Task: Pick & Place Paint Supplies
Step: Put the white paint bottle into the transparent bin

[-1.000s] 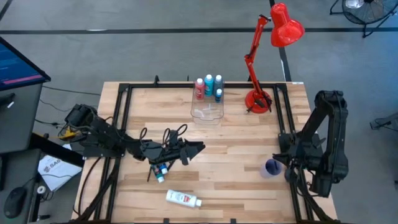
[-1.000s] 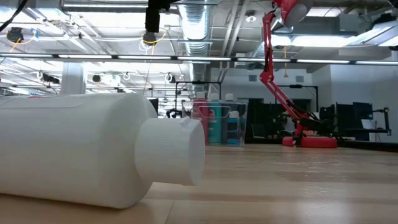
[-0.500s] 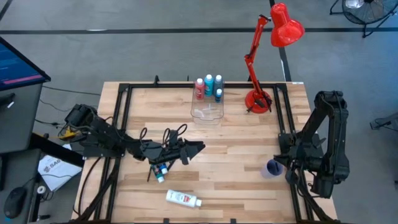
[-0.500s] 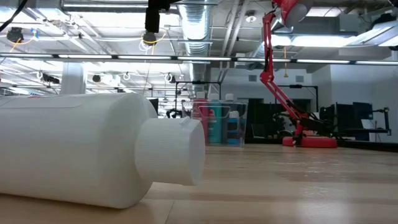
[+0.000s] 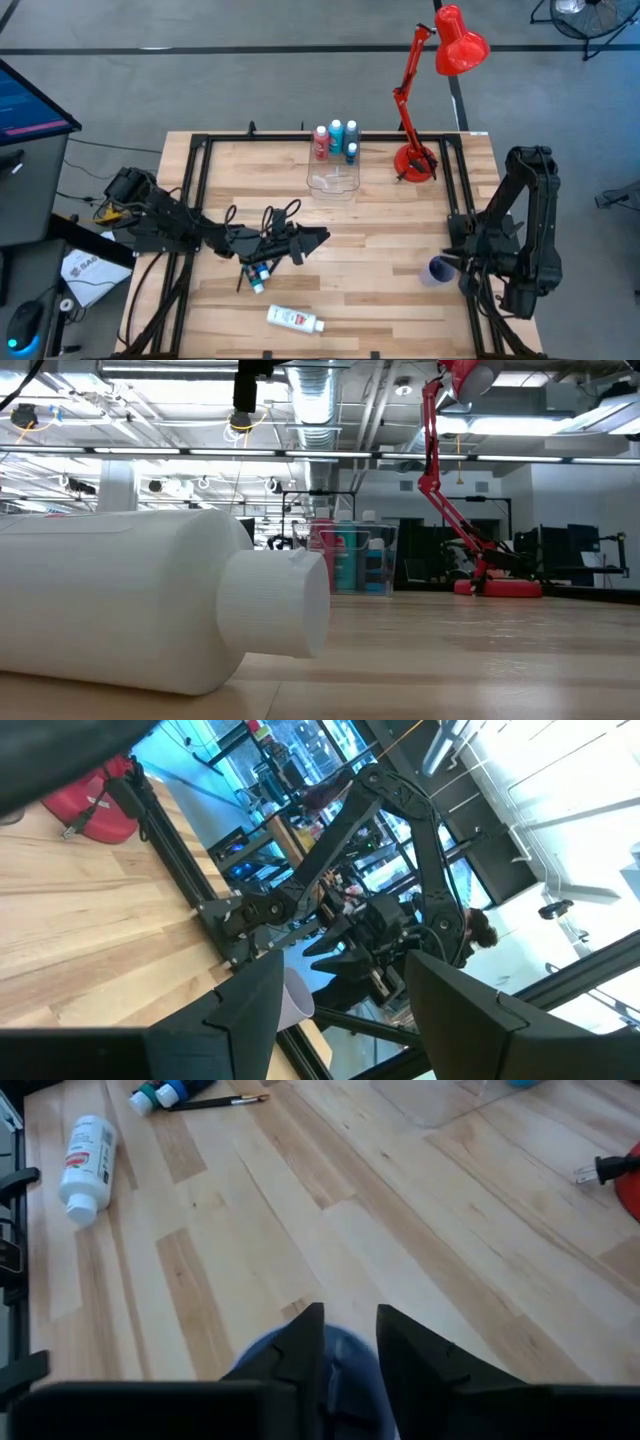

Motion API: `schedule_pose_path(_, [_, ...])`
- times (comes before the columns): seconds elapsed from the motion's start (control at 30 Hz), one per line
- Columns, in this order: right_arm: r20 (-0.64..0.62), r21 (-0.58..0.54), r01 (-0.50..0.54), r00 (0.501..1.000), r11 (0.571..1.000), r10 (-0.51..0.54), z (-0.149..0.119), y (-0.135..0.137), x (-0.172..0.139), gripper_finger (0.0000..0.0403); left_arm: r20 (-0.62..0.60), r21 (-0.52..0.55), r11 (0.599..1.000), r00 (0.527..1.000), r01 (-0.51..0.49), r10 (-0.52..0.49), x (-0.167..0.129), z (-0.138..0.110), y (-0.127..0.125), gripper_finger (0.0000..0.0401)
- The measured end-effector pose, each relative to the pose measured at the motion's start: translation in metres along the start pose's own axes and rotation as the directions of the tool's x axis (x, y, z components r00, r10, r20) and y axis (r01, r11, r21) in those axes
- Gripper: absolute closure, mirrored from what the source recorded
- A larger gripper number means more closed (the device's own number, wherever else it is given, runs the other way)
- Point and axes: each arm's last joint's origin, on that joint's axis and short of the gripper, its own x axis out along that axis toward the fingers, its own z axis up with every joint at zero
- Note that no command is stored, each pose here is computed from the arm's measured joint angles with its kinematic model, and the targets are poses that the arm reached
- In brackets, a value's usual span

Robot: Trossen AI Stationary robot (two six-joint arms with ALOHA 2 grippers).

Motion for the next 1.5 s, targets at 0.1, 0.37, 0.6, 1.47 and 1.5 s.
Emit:
schedule_pose_path(0.1, [-0.005,0.010,-0.007,1.000,1.000,0.007,-0.001,0.001,0.000,0.0306,0.000,0.000,1.000,1.000,0.000,0.000,0.000,0.000,0.000,0.0196])
schedule_pose_path(0.37, [-0.023,0.050,-0.035,0.999,0.998,0.036,0.010,0.004,-0.009,0.0293,0.000,0.012,1.000,1.000,0.000,0.000,0.000,0.000,0.000,0.0196])
schedule_pose_path(0.6, [-0.015,0.066,-0.091,0.996,0.994,0.092,0.032,0.010,-0.023,0.0290,0.005,0.039,0.999,1.000,-0.003,0.003,0.001,0.001,0.001,0.0196])
schedule_pose_path(1.47, [0.151,-0.006,-0.144,0.978,0.990,0.143,0.131,0.052,-0.030,0.0290,-0.197,0.046,0.987,0.970,0.152,-0.140,0.000,-0.004,-0.003,0.0196])
schedule_pose_path(1.5, [0.160,-0.011,-0.146,0.976,0.989,0.146,0.135,0.054,-0.029,0.0289,-0.209,0.048,0.986,0.967,0.161,-0.148,0.000,-0.005,-0.004,0.0196])
